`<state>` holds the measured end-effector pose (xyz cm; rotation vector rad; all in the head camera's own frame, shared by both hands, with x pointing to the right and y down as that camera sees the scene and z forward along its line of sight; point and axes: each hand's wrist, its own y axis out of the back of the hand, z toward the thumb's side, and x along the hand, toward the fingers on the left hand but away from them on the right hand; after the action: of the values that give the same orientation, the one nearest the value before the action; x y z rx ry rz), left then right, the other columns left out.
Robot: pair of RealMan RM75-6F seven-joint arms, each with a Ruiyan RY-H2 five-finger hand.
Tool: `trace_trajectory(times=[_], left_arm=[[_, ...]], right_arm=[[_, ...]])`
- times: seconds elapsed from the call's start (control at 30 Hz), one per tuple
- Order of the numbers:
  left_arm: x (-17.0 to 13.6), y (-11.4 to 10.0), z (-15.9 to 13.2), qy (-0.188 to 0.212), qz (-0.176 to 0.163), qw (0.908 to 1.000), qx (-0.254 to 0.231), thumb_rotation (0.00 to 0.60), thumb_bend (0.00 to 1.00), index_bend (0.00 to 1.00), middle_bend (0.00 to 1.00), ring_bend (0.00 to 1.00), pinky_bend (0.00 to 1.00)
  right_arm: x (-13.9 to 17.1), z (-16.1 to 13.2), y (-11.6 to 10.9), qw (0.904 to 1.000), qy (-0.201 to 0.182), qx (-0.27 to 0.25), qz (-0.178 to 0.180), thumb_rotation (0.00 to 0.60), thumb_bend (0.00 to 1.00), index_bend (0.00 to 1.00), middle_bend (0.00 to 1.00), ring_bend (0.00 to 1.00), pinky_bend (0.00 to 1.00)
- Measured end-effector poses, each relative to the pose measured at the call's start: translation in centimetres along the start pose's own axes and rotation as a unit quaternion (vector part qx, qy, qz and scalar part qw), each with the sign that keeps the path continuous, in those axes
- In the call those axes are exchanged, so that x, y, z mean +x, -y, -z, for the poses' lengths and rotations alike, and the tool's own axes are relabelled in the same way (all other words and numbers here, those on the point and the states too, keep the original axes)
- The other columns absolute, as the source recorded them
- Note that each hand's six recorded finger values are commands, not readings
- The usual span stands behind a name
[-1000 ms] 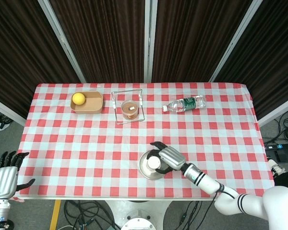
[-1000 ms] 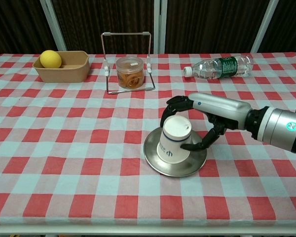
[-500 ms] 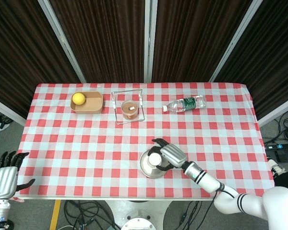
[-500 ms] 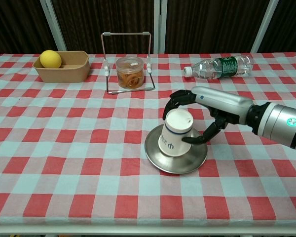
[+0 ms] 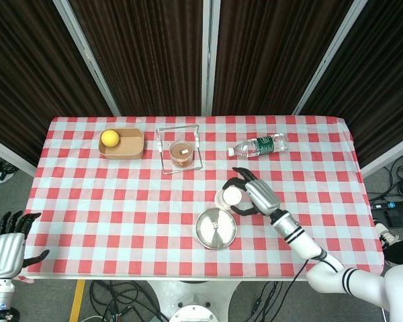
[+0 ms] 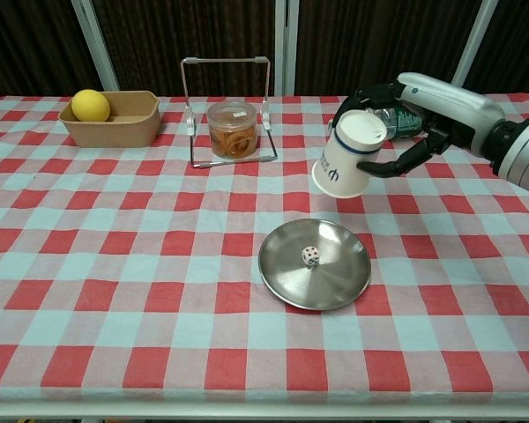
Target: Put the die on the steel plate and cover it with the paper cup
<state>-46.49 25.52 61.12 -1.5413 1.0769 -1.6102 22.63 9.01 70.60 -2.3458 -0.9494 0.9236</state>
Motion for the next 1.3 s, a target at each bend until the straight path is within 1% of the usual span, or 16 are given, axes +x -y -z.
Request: trace_trajectory(times=[0.1, 0.2, 0.23, 0.3, 0.37, 0.4, 0.47, 0.53, 0.6, 0.73, 0.83, 0.9, 0.97, 1.03, 1.17, 1.3], left_arm=[[0.0, 0.0, -0.1, 0.001, 0.0, 1.0, 0.0, 0.6, 0.06, 0.18, 0.19, 0.09, 0.0], [0.1, 0.0, -0.1, 0.001, 0.0, 1.0, 0.001, 0.6, 0.06, 0.18, 0.19, 0.09, 0.0], [0.1, 0.0, -0.1, 0.002, 0.0, 1.0, 0.002, 0.6, 0.06, 0.18, 0.19, 0.09, 0.0], [0.1, 0.0, -0.1, 0.001, 0.001, 1.0, 0.002, 0.6, 0.06, 0.18, 0.19, 0.09, 0.0], [0.0, 0.0, -0.1, 0.0, 0.001, 1.0, 0.003, 0.6, 0.06, 0.18, 0.19, 0.09, 0.0], [0.1, 0.0, -0.1, 0.0, 0.001, 1.0, 0.003, 0.6, 0.06, 0.18, 0.19, 0.09, 0.0], [0.1, -0.1, -0.1, 0.001, 0.001, 1.0, 0.003, 0.6, 0.06, 0.18, 0.19, 0.09, 0.0], [0.0, -0.1, -0.2, 0.002, 0.0, 1.0, 0.003, 0.6, 0.06, 0.18, 0.19, 0.09, 0.0], [0.1, -0.2, -0.2, 0.003, -0.001, 1.0, 0.003, 0.6, 0.06, 0.18, 0.19, 0.09, 0.0], [0.2, -0.2, -0.3, 0.005, -0.003, 1.0, 0.002, 0.6, 0.06, 0.18, 0.19, 0.09, 0.0], [0.2, -0.3, -0.3, 0.005, -0.004, 1.0, 0.002, 0.6, 0.06, 0.18, 0.19, 0.09, 0.0], [0.3, -0.2, -0.3, 0.007, -0.005, 1.0, 0.001, 0.6, 0.06, 0.18, 0.19, 0.09, 0.0], [0.4, -0.2, -0.4, 0.008, -0.006, 0.9999, 0.001, 0.6, 0.06, 0.18, 0.19, 0.09, 0.0], [0.5, -0.2, -0.6, 0.011, -0.007, 0.9999, 0.001, 0.6, 0.06, 0.18, 0.19, 0.09, 0.0], [0.7, -0.2, -1.0, 0.017, -0.01, 0.9998, 0.002, 0.6, 0.06, 0.18, 0.19, 0.09, 0.0], [0.8, -0.4, -1.3, 0.021, -0.016, 0.9996, 0.006, 0.6, 0.06, 0.18, 0.19, 0.09, 0.0]], right_arm=[[-0.5, 2.4, -1.1, 0.9991, 0.04, 0.01, 0.012, 0.6, 0.33, 0.52, 0.28, 0.03, 0.03], [-0.9, 4.5, -1.2, 0.9969, 0.074, 0.023, 0.008, 0.6, 0.33, 0.47, 0.26, 0.02, 0.03], [-0.9, 4.9, -1.1, 0.9965, 0.079, 0.025, 0.006, 0.6, 0.33, 0.45, 0.26, 0.01, 0.03], [-1.1, 5.7, -0.5, 0.9952, 0.094, 0.027, -0.001, 0.6, 0.33, 0.37, 0.24, 0.0, 0.02], [-1.2, 6.2, 0.1, 0.9943, 0.103, 0.026, -0.011, 0.6, 0.33, 0.26, 0.21, 0.0, 0.0], [-1.1, 6.3, 0.3, 0.9939, 0.106, 0.027, -0.016, 0.6, 0.32, 0.22, 0.2, 0.0, 0.0], [-1.0, 6.4, 0.7, 0.9934, 0.108, 0.03, -0.026, 0.6, 0.31, 0.1, 0.16, 0.0, 0.0], [-0.8, 6.3, 0.6, 0.9936, 0.105, 0.031, -0.027, 0.6, 0.31, 0.03, 0.14, 0.0, 0.0], [-0.5, 6.0, 0.2, 0.9943, 0.099, 0.033, -0.021, 0.6, 0.31, 0.0, 0.12, 0.0, 0.0], [0.7, 5.3, -1.5, 0.9954, 0.082, 0.049, 0.002, 0.6, 0.31, 0.0, 0.12, 0.0, 0.0], [2.9, 5.1, -3.4, 0.9937, 0.077, 0.079, 0.023, 0.6, 0.31, 0.0, 0.13, 0.0, 0.0], [5.0, 5.0, -4.6, 0.9903, 0.08, 0.108, 0.038, 0.6, 0.31, 0.0, 0.14, 0.0, 0.0], [7.7, 5.1, -5.8, 0.985, 0.09, 0.137, 0.053, 0.6, 0.31, 0.0, 0.14, 0.0, 0.0], [10.4, 5.1, -6.5, 0.9801, 0.104, 0.155, 0.066, 0.6, 0.31, 0.0, 0.14, 0.0, 0.0], [16.6, 4.8, -7.3, 0.9716, 0.138, 0.166, 0.098, 0.6, 0.31, 0.0, 0.14, 0.0, 0.0], [21.4, 4.2, -7.5, 0.9641, 0.162, 0.168, 0.127, 0.6, 0.31, 0.0, 0.13, 0.0, 0.0]])
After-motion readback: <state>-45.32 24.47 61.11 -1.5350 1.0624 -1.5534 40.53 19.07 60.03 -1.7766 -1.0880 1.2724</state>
